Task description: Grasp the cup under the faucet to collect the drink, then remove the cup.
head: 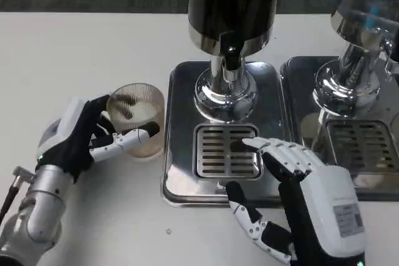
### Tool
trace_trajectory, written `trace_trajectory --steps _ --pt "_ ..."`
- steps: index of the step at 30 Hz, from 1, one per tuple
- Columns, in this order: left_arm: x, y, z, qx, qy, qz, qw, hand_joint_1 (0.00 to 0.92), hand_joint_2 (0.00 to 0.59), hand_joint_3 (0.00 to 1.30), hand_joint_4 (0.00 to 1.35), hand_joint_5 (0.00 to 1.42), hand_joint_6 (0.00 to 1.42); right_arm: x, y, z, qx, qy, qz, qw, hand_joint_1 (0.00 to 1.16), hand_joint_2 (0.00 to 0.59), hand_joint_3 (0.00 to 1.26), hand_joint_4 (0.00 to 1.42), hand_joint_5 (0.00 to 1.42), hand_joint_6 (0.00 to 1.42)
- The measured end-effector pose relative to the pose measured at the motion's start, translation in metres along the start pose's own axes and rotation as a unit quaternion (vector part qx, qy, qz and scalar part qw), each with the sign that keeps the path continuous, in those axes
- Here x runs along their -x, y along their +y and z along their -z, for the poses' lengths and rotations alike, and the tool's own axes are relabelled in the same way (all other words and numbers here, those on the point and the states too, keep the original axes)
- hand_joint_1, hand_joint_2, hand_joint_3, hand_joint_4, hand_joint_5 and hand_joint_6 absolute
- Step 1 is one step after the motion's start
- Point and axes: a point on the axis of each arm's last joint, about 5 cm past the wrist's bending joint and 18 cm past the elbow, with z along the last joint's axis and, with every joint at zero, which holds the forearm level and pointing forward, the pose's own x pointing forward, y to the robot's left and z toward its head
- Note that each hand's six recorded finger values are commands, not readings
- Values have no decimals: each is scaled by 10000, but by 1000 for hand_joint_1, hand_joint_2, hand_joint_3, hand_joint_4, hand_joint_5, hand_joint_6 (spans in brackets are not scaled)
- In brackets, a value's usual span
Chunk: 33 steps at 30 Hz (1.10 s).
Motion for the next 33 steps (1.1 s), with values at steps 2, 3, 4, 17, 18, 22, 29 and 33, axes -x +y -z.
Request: trace_trajectory --steps 2,3,4,17,18,22,29,33 --pt "24 -2 16 3 -8 -49 10000 354 125 462 534 754 846 -1 0 0 -13 7 4 10000 615 413 419 363 346 325" --pt "38 -1 27 6 -9 -72 10000 354 124 462 534 757 848 -1 0 0 -18 10 6 10000 615 413 419 363 346 325" --pt "48 3 34 8 -18 -105 9999 353 124 462 534 759 849 -1 0 0 -23 13 7 10000 615 413 419 364 346 326" --pt "196 58 122 174 -190 -507 9984 335 124 475 549 771 875 4 5 6 -28 24 1 10000 617 414 419 366 355 331" --pt "192 77 115 214 -259 -578 9978 332 124 475 550 771 876 6 6 7 -29 25 -1 10000 617 414 419 366 355 332" --pt "174 114 79 307 -514 -708 9957 330 124 475 550 771 878 9 10 10 -30 31 7 10000 617 414 419 366 356 337" --pt "140 81 6 390 -823 -525 9945 328 124 481 550 771 882 16 16 13 -41 34 51 10000 618 414 419 366 356 340" --pt "102 -39 -70 464 -938 -161 9944 328 124 482 550 771 884 16 21 11 -52 41 108 9999 618 414 419 366 356 340"
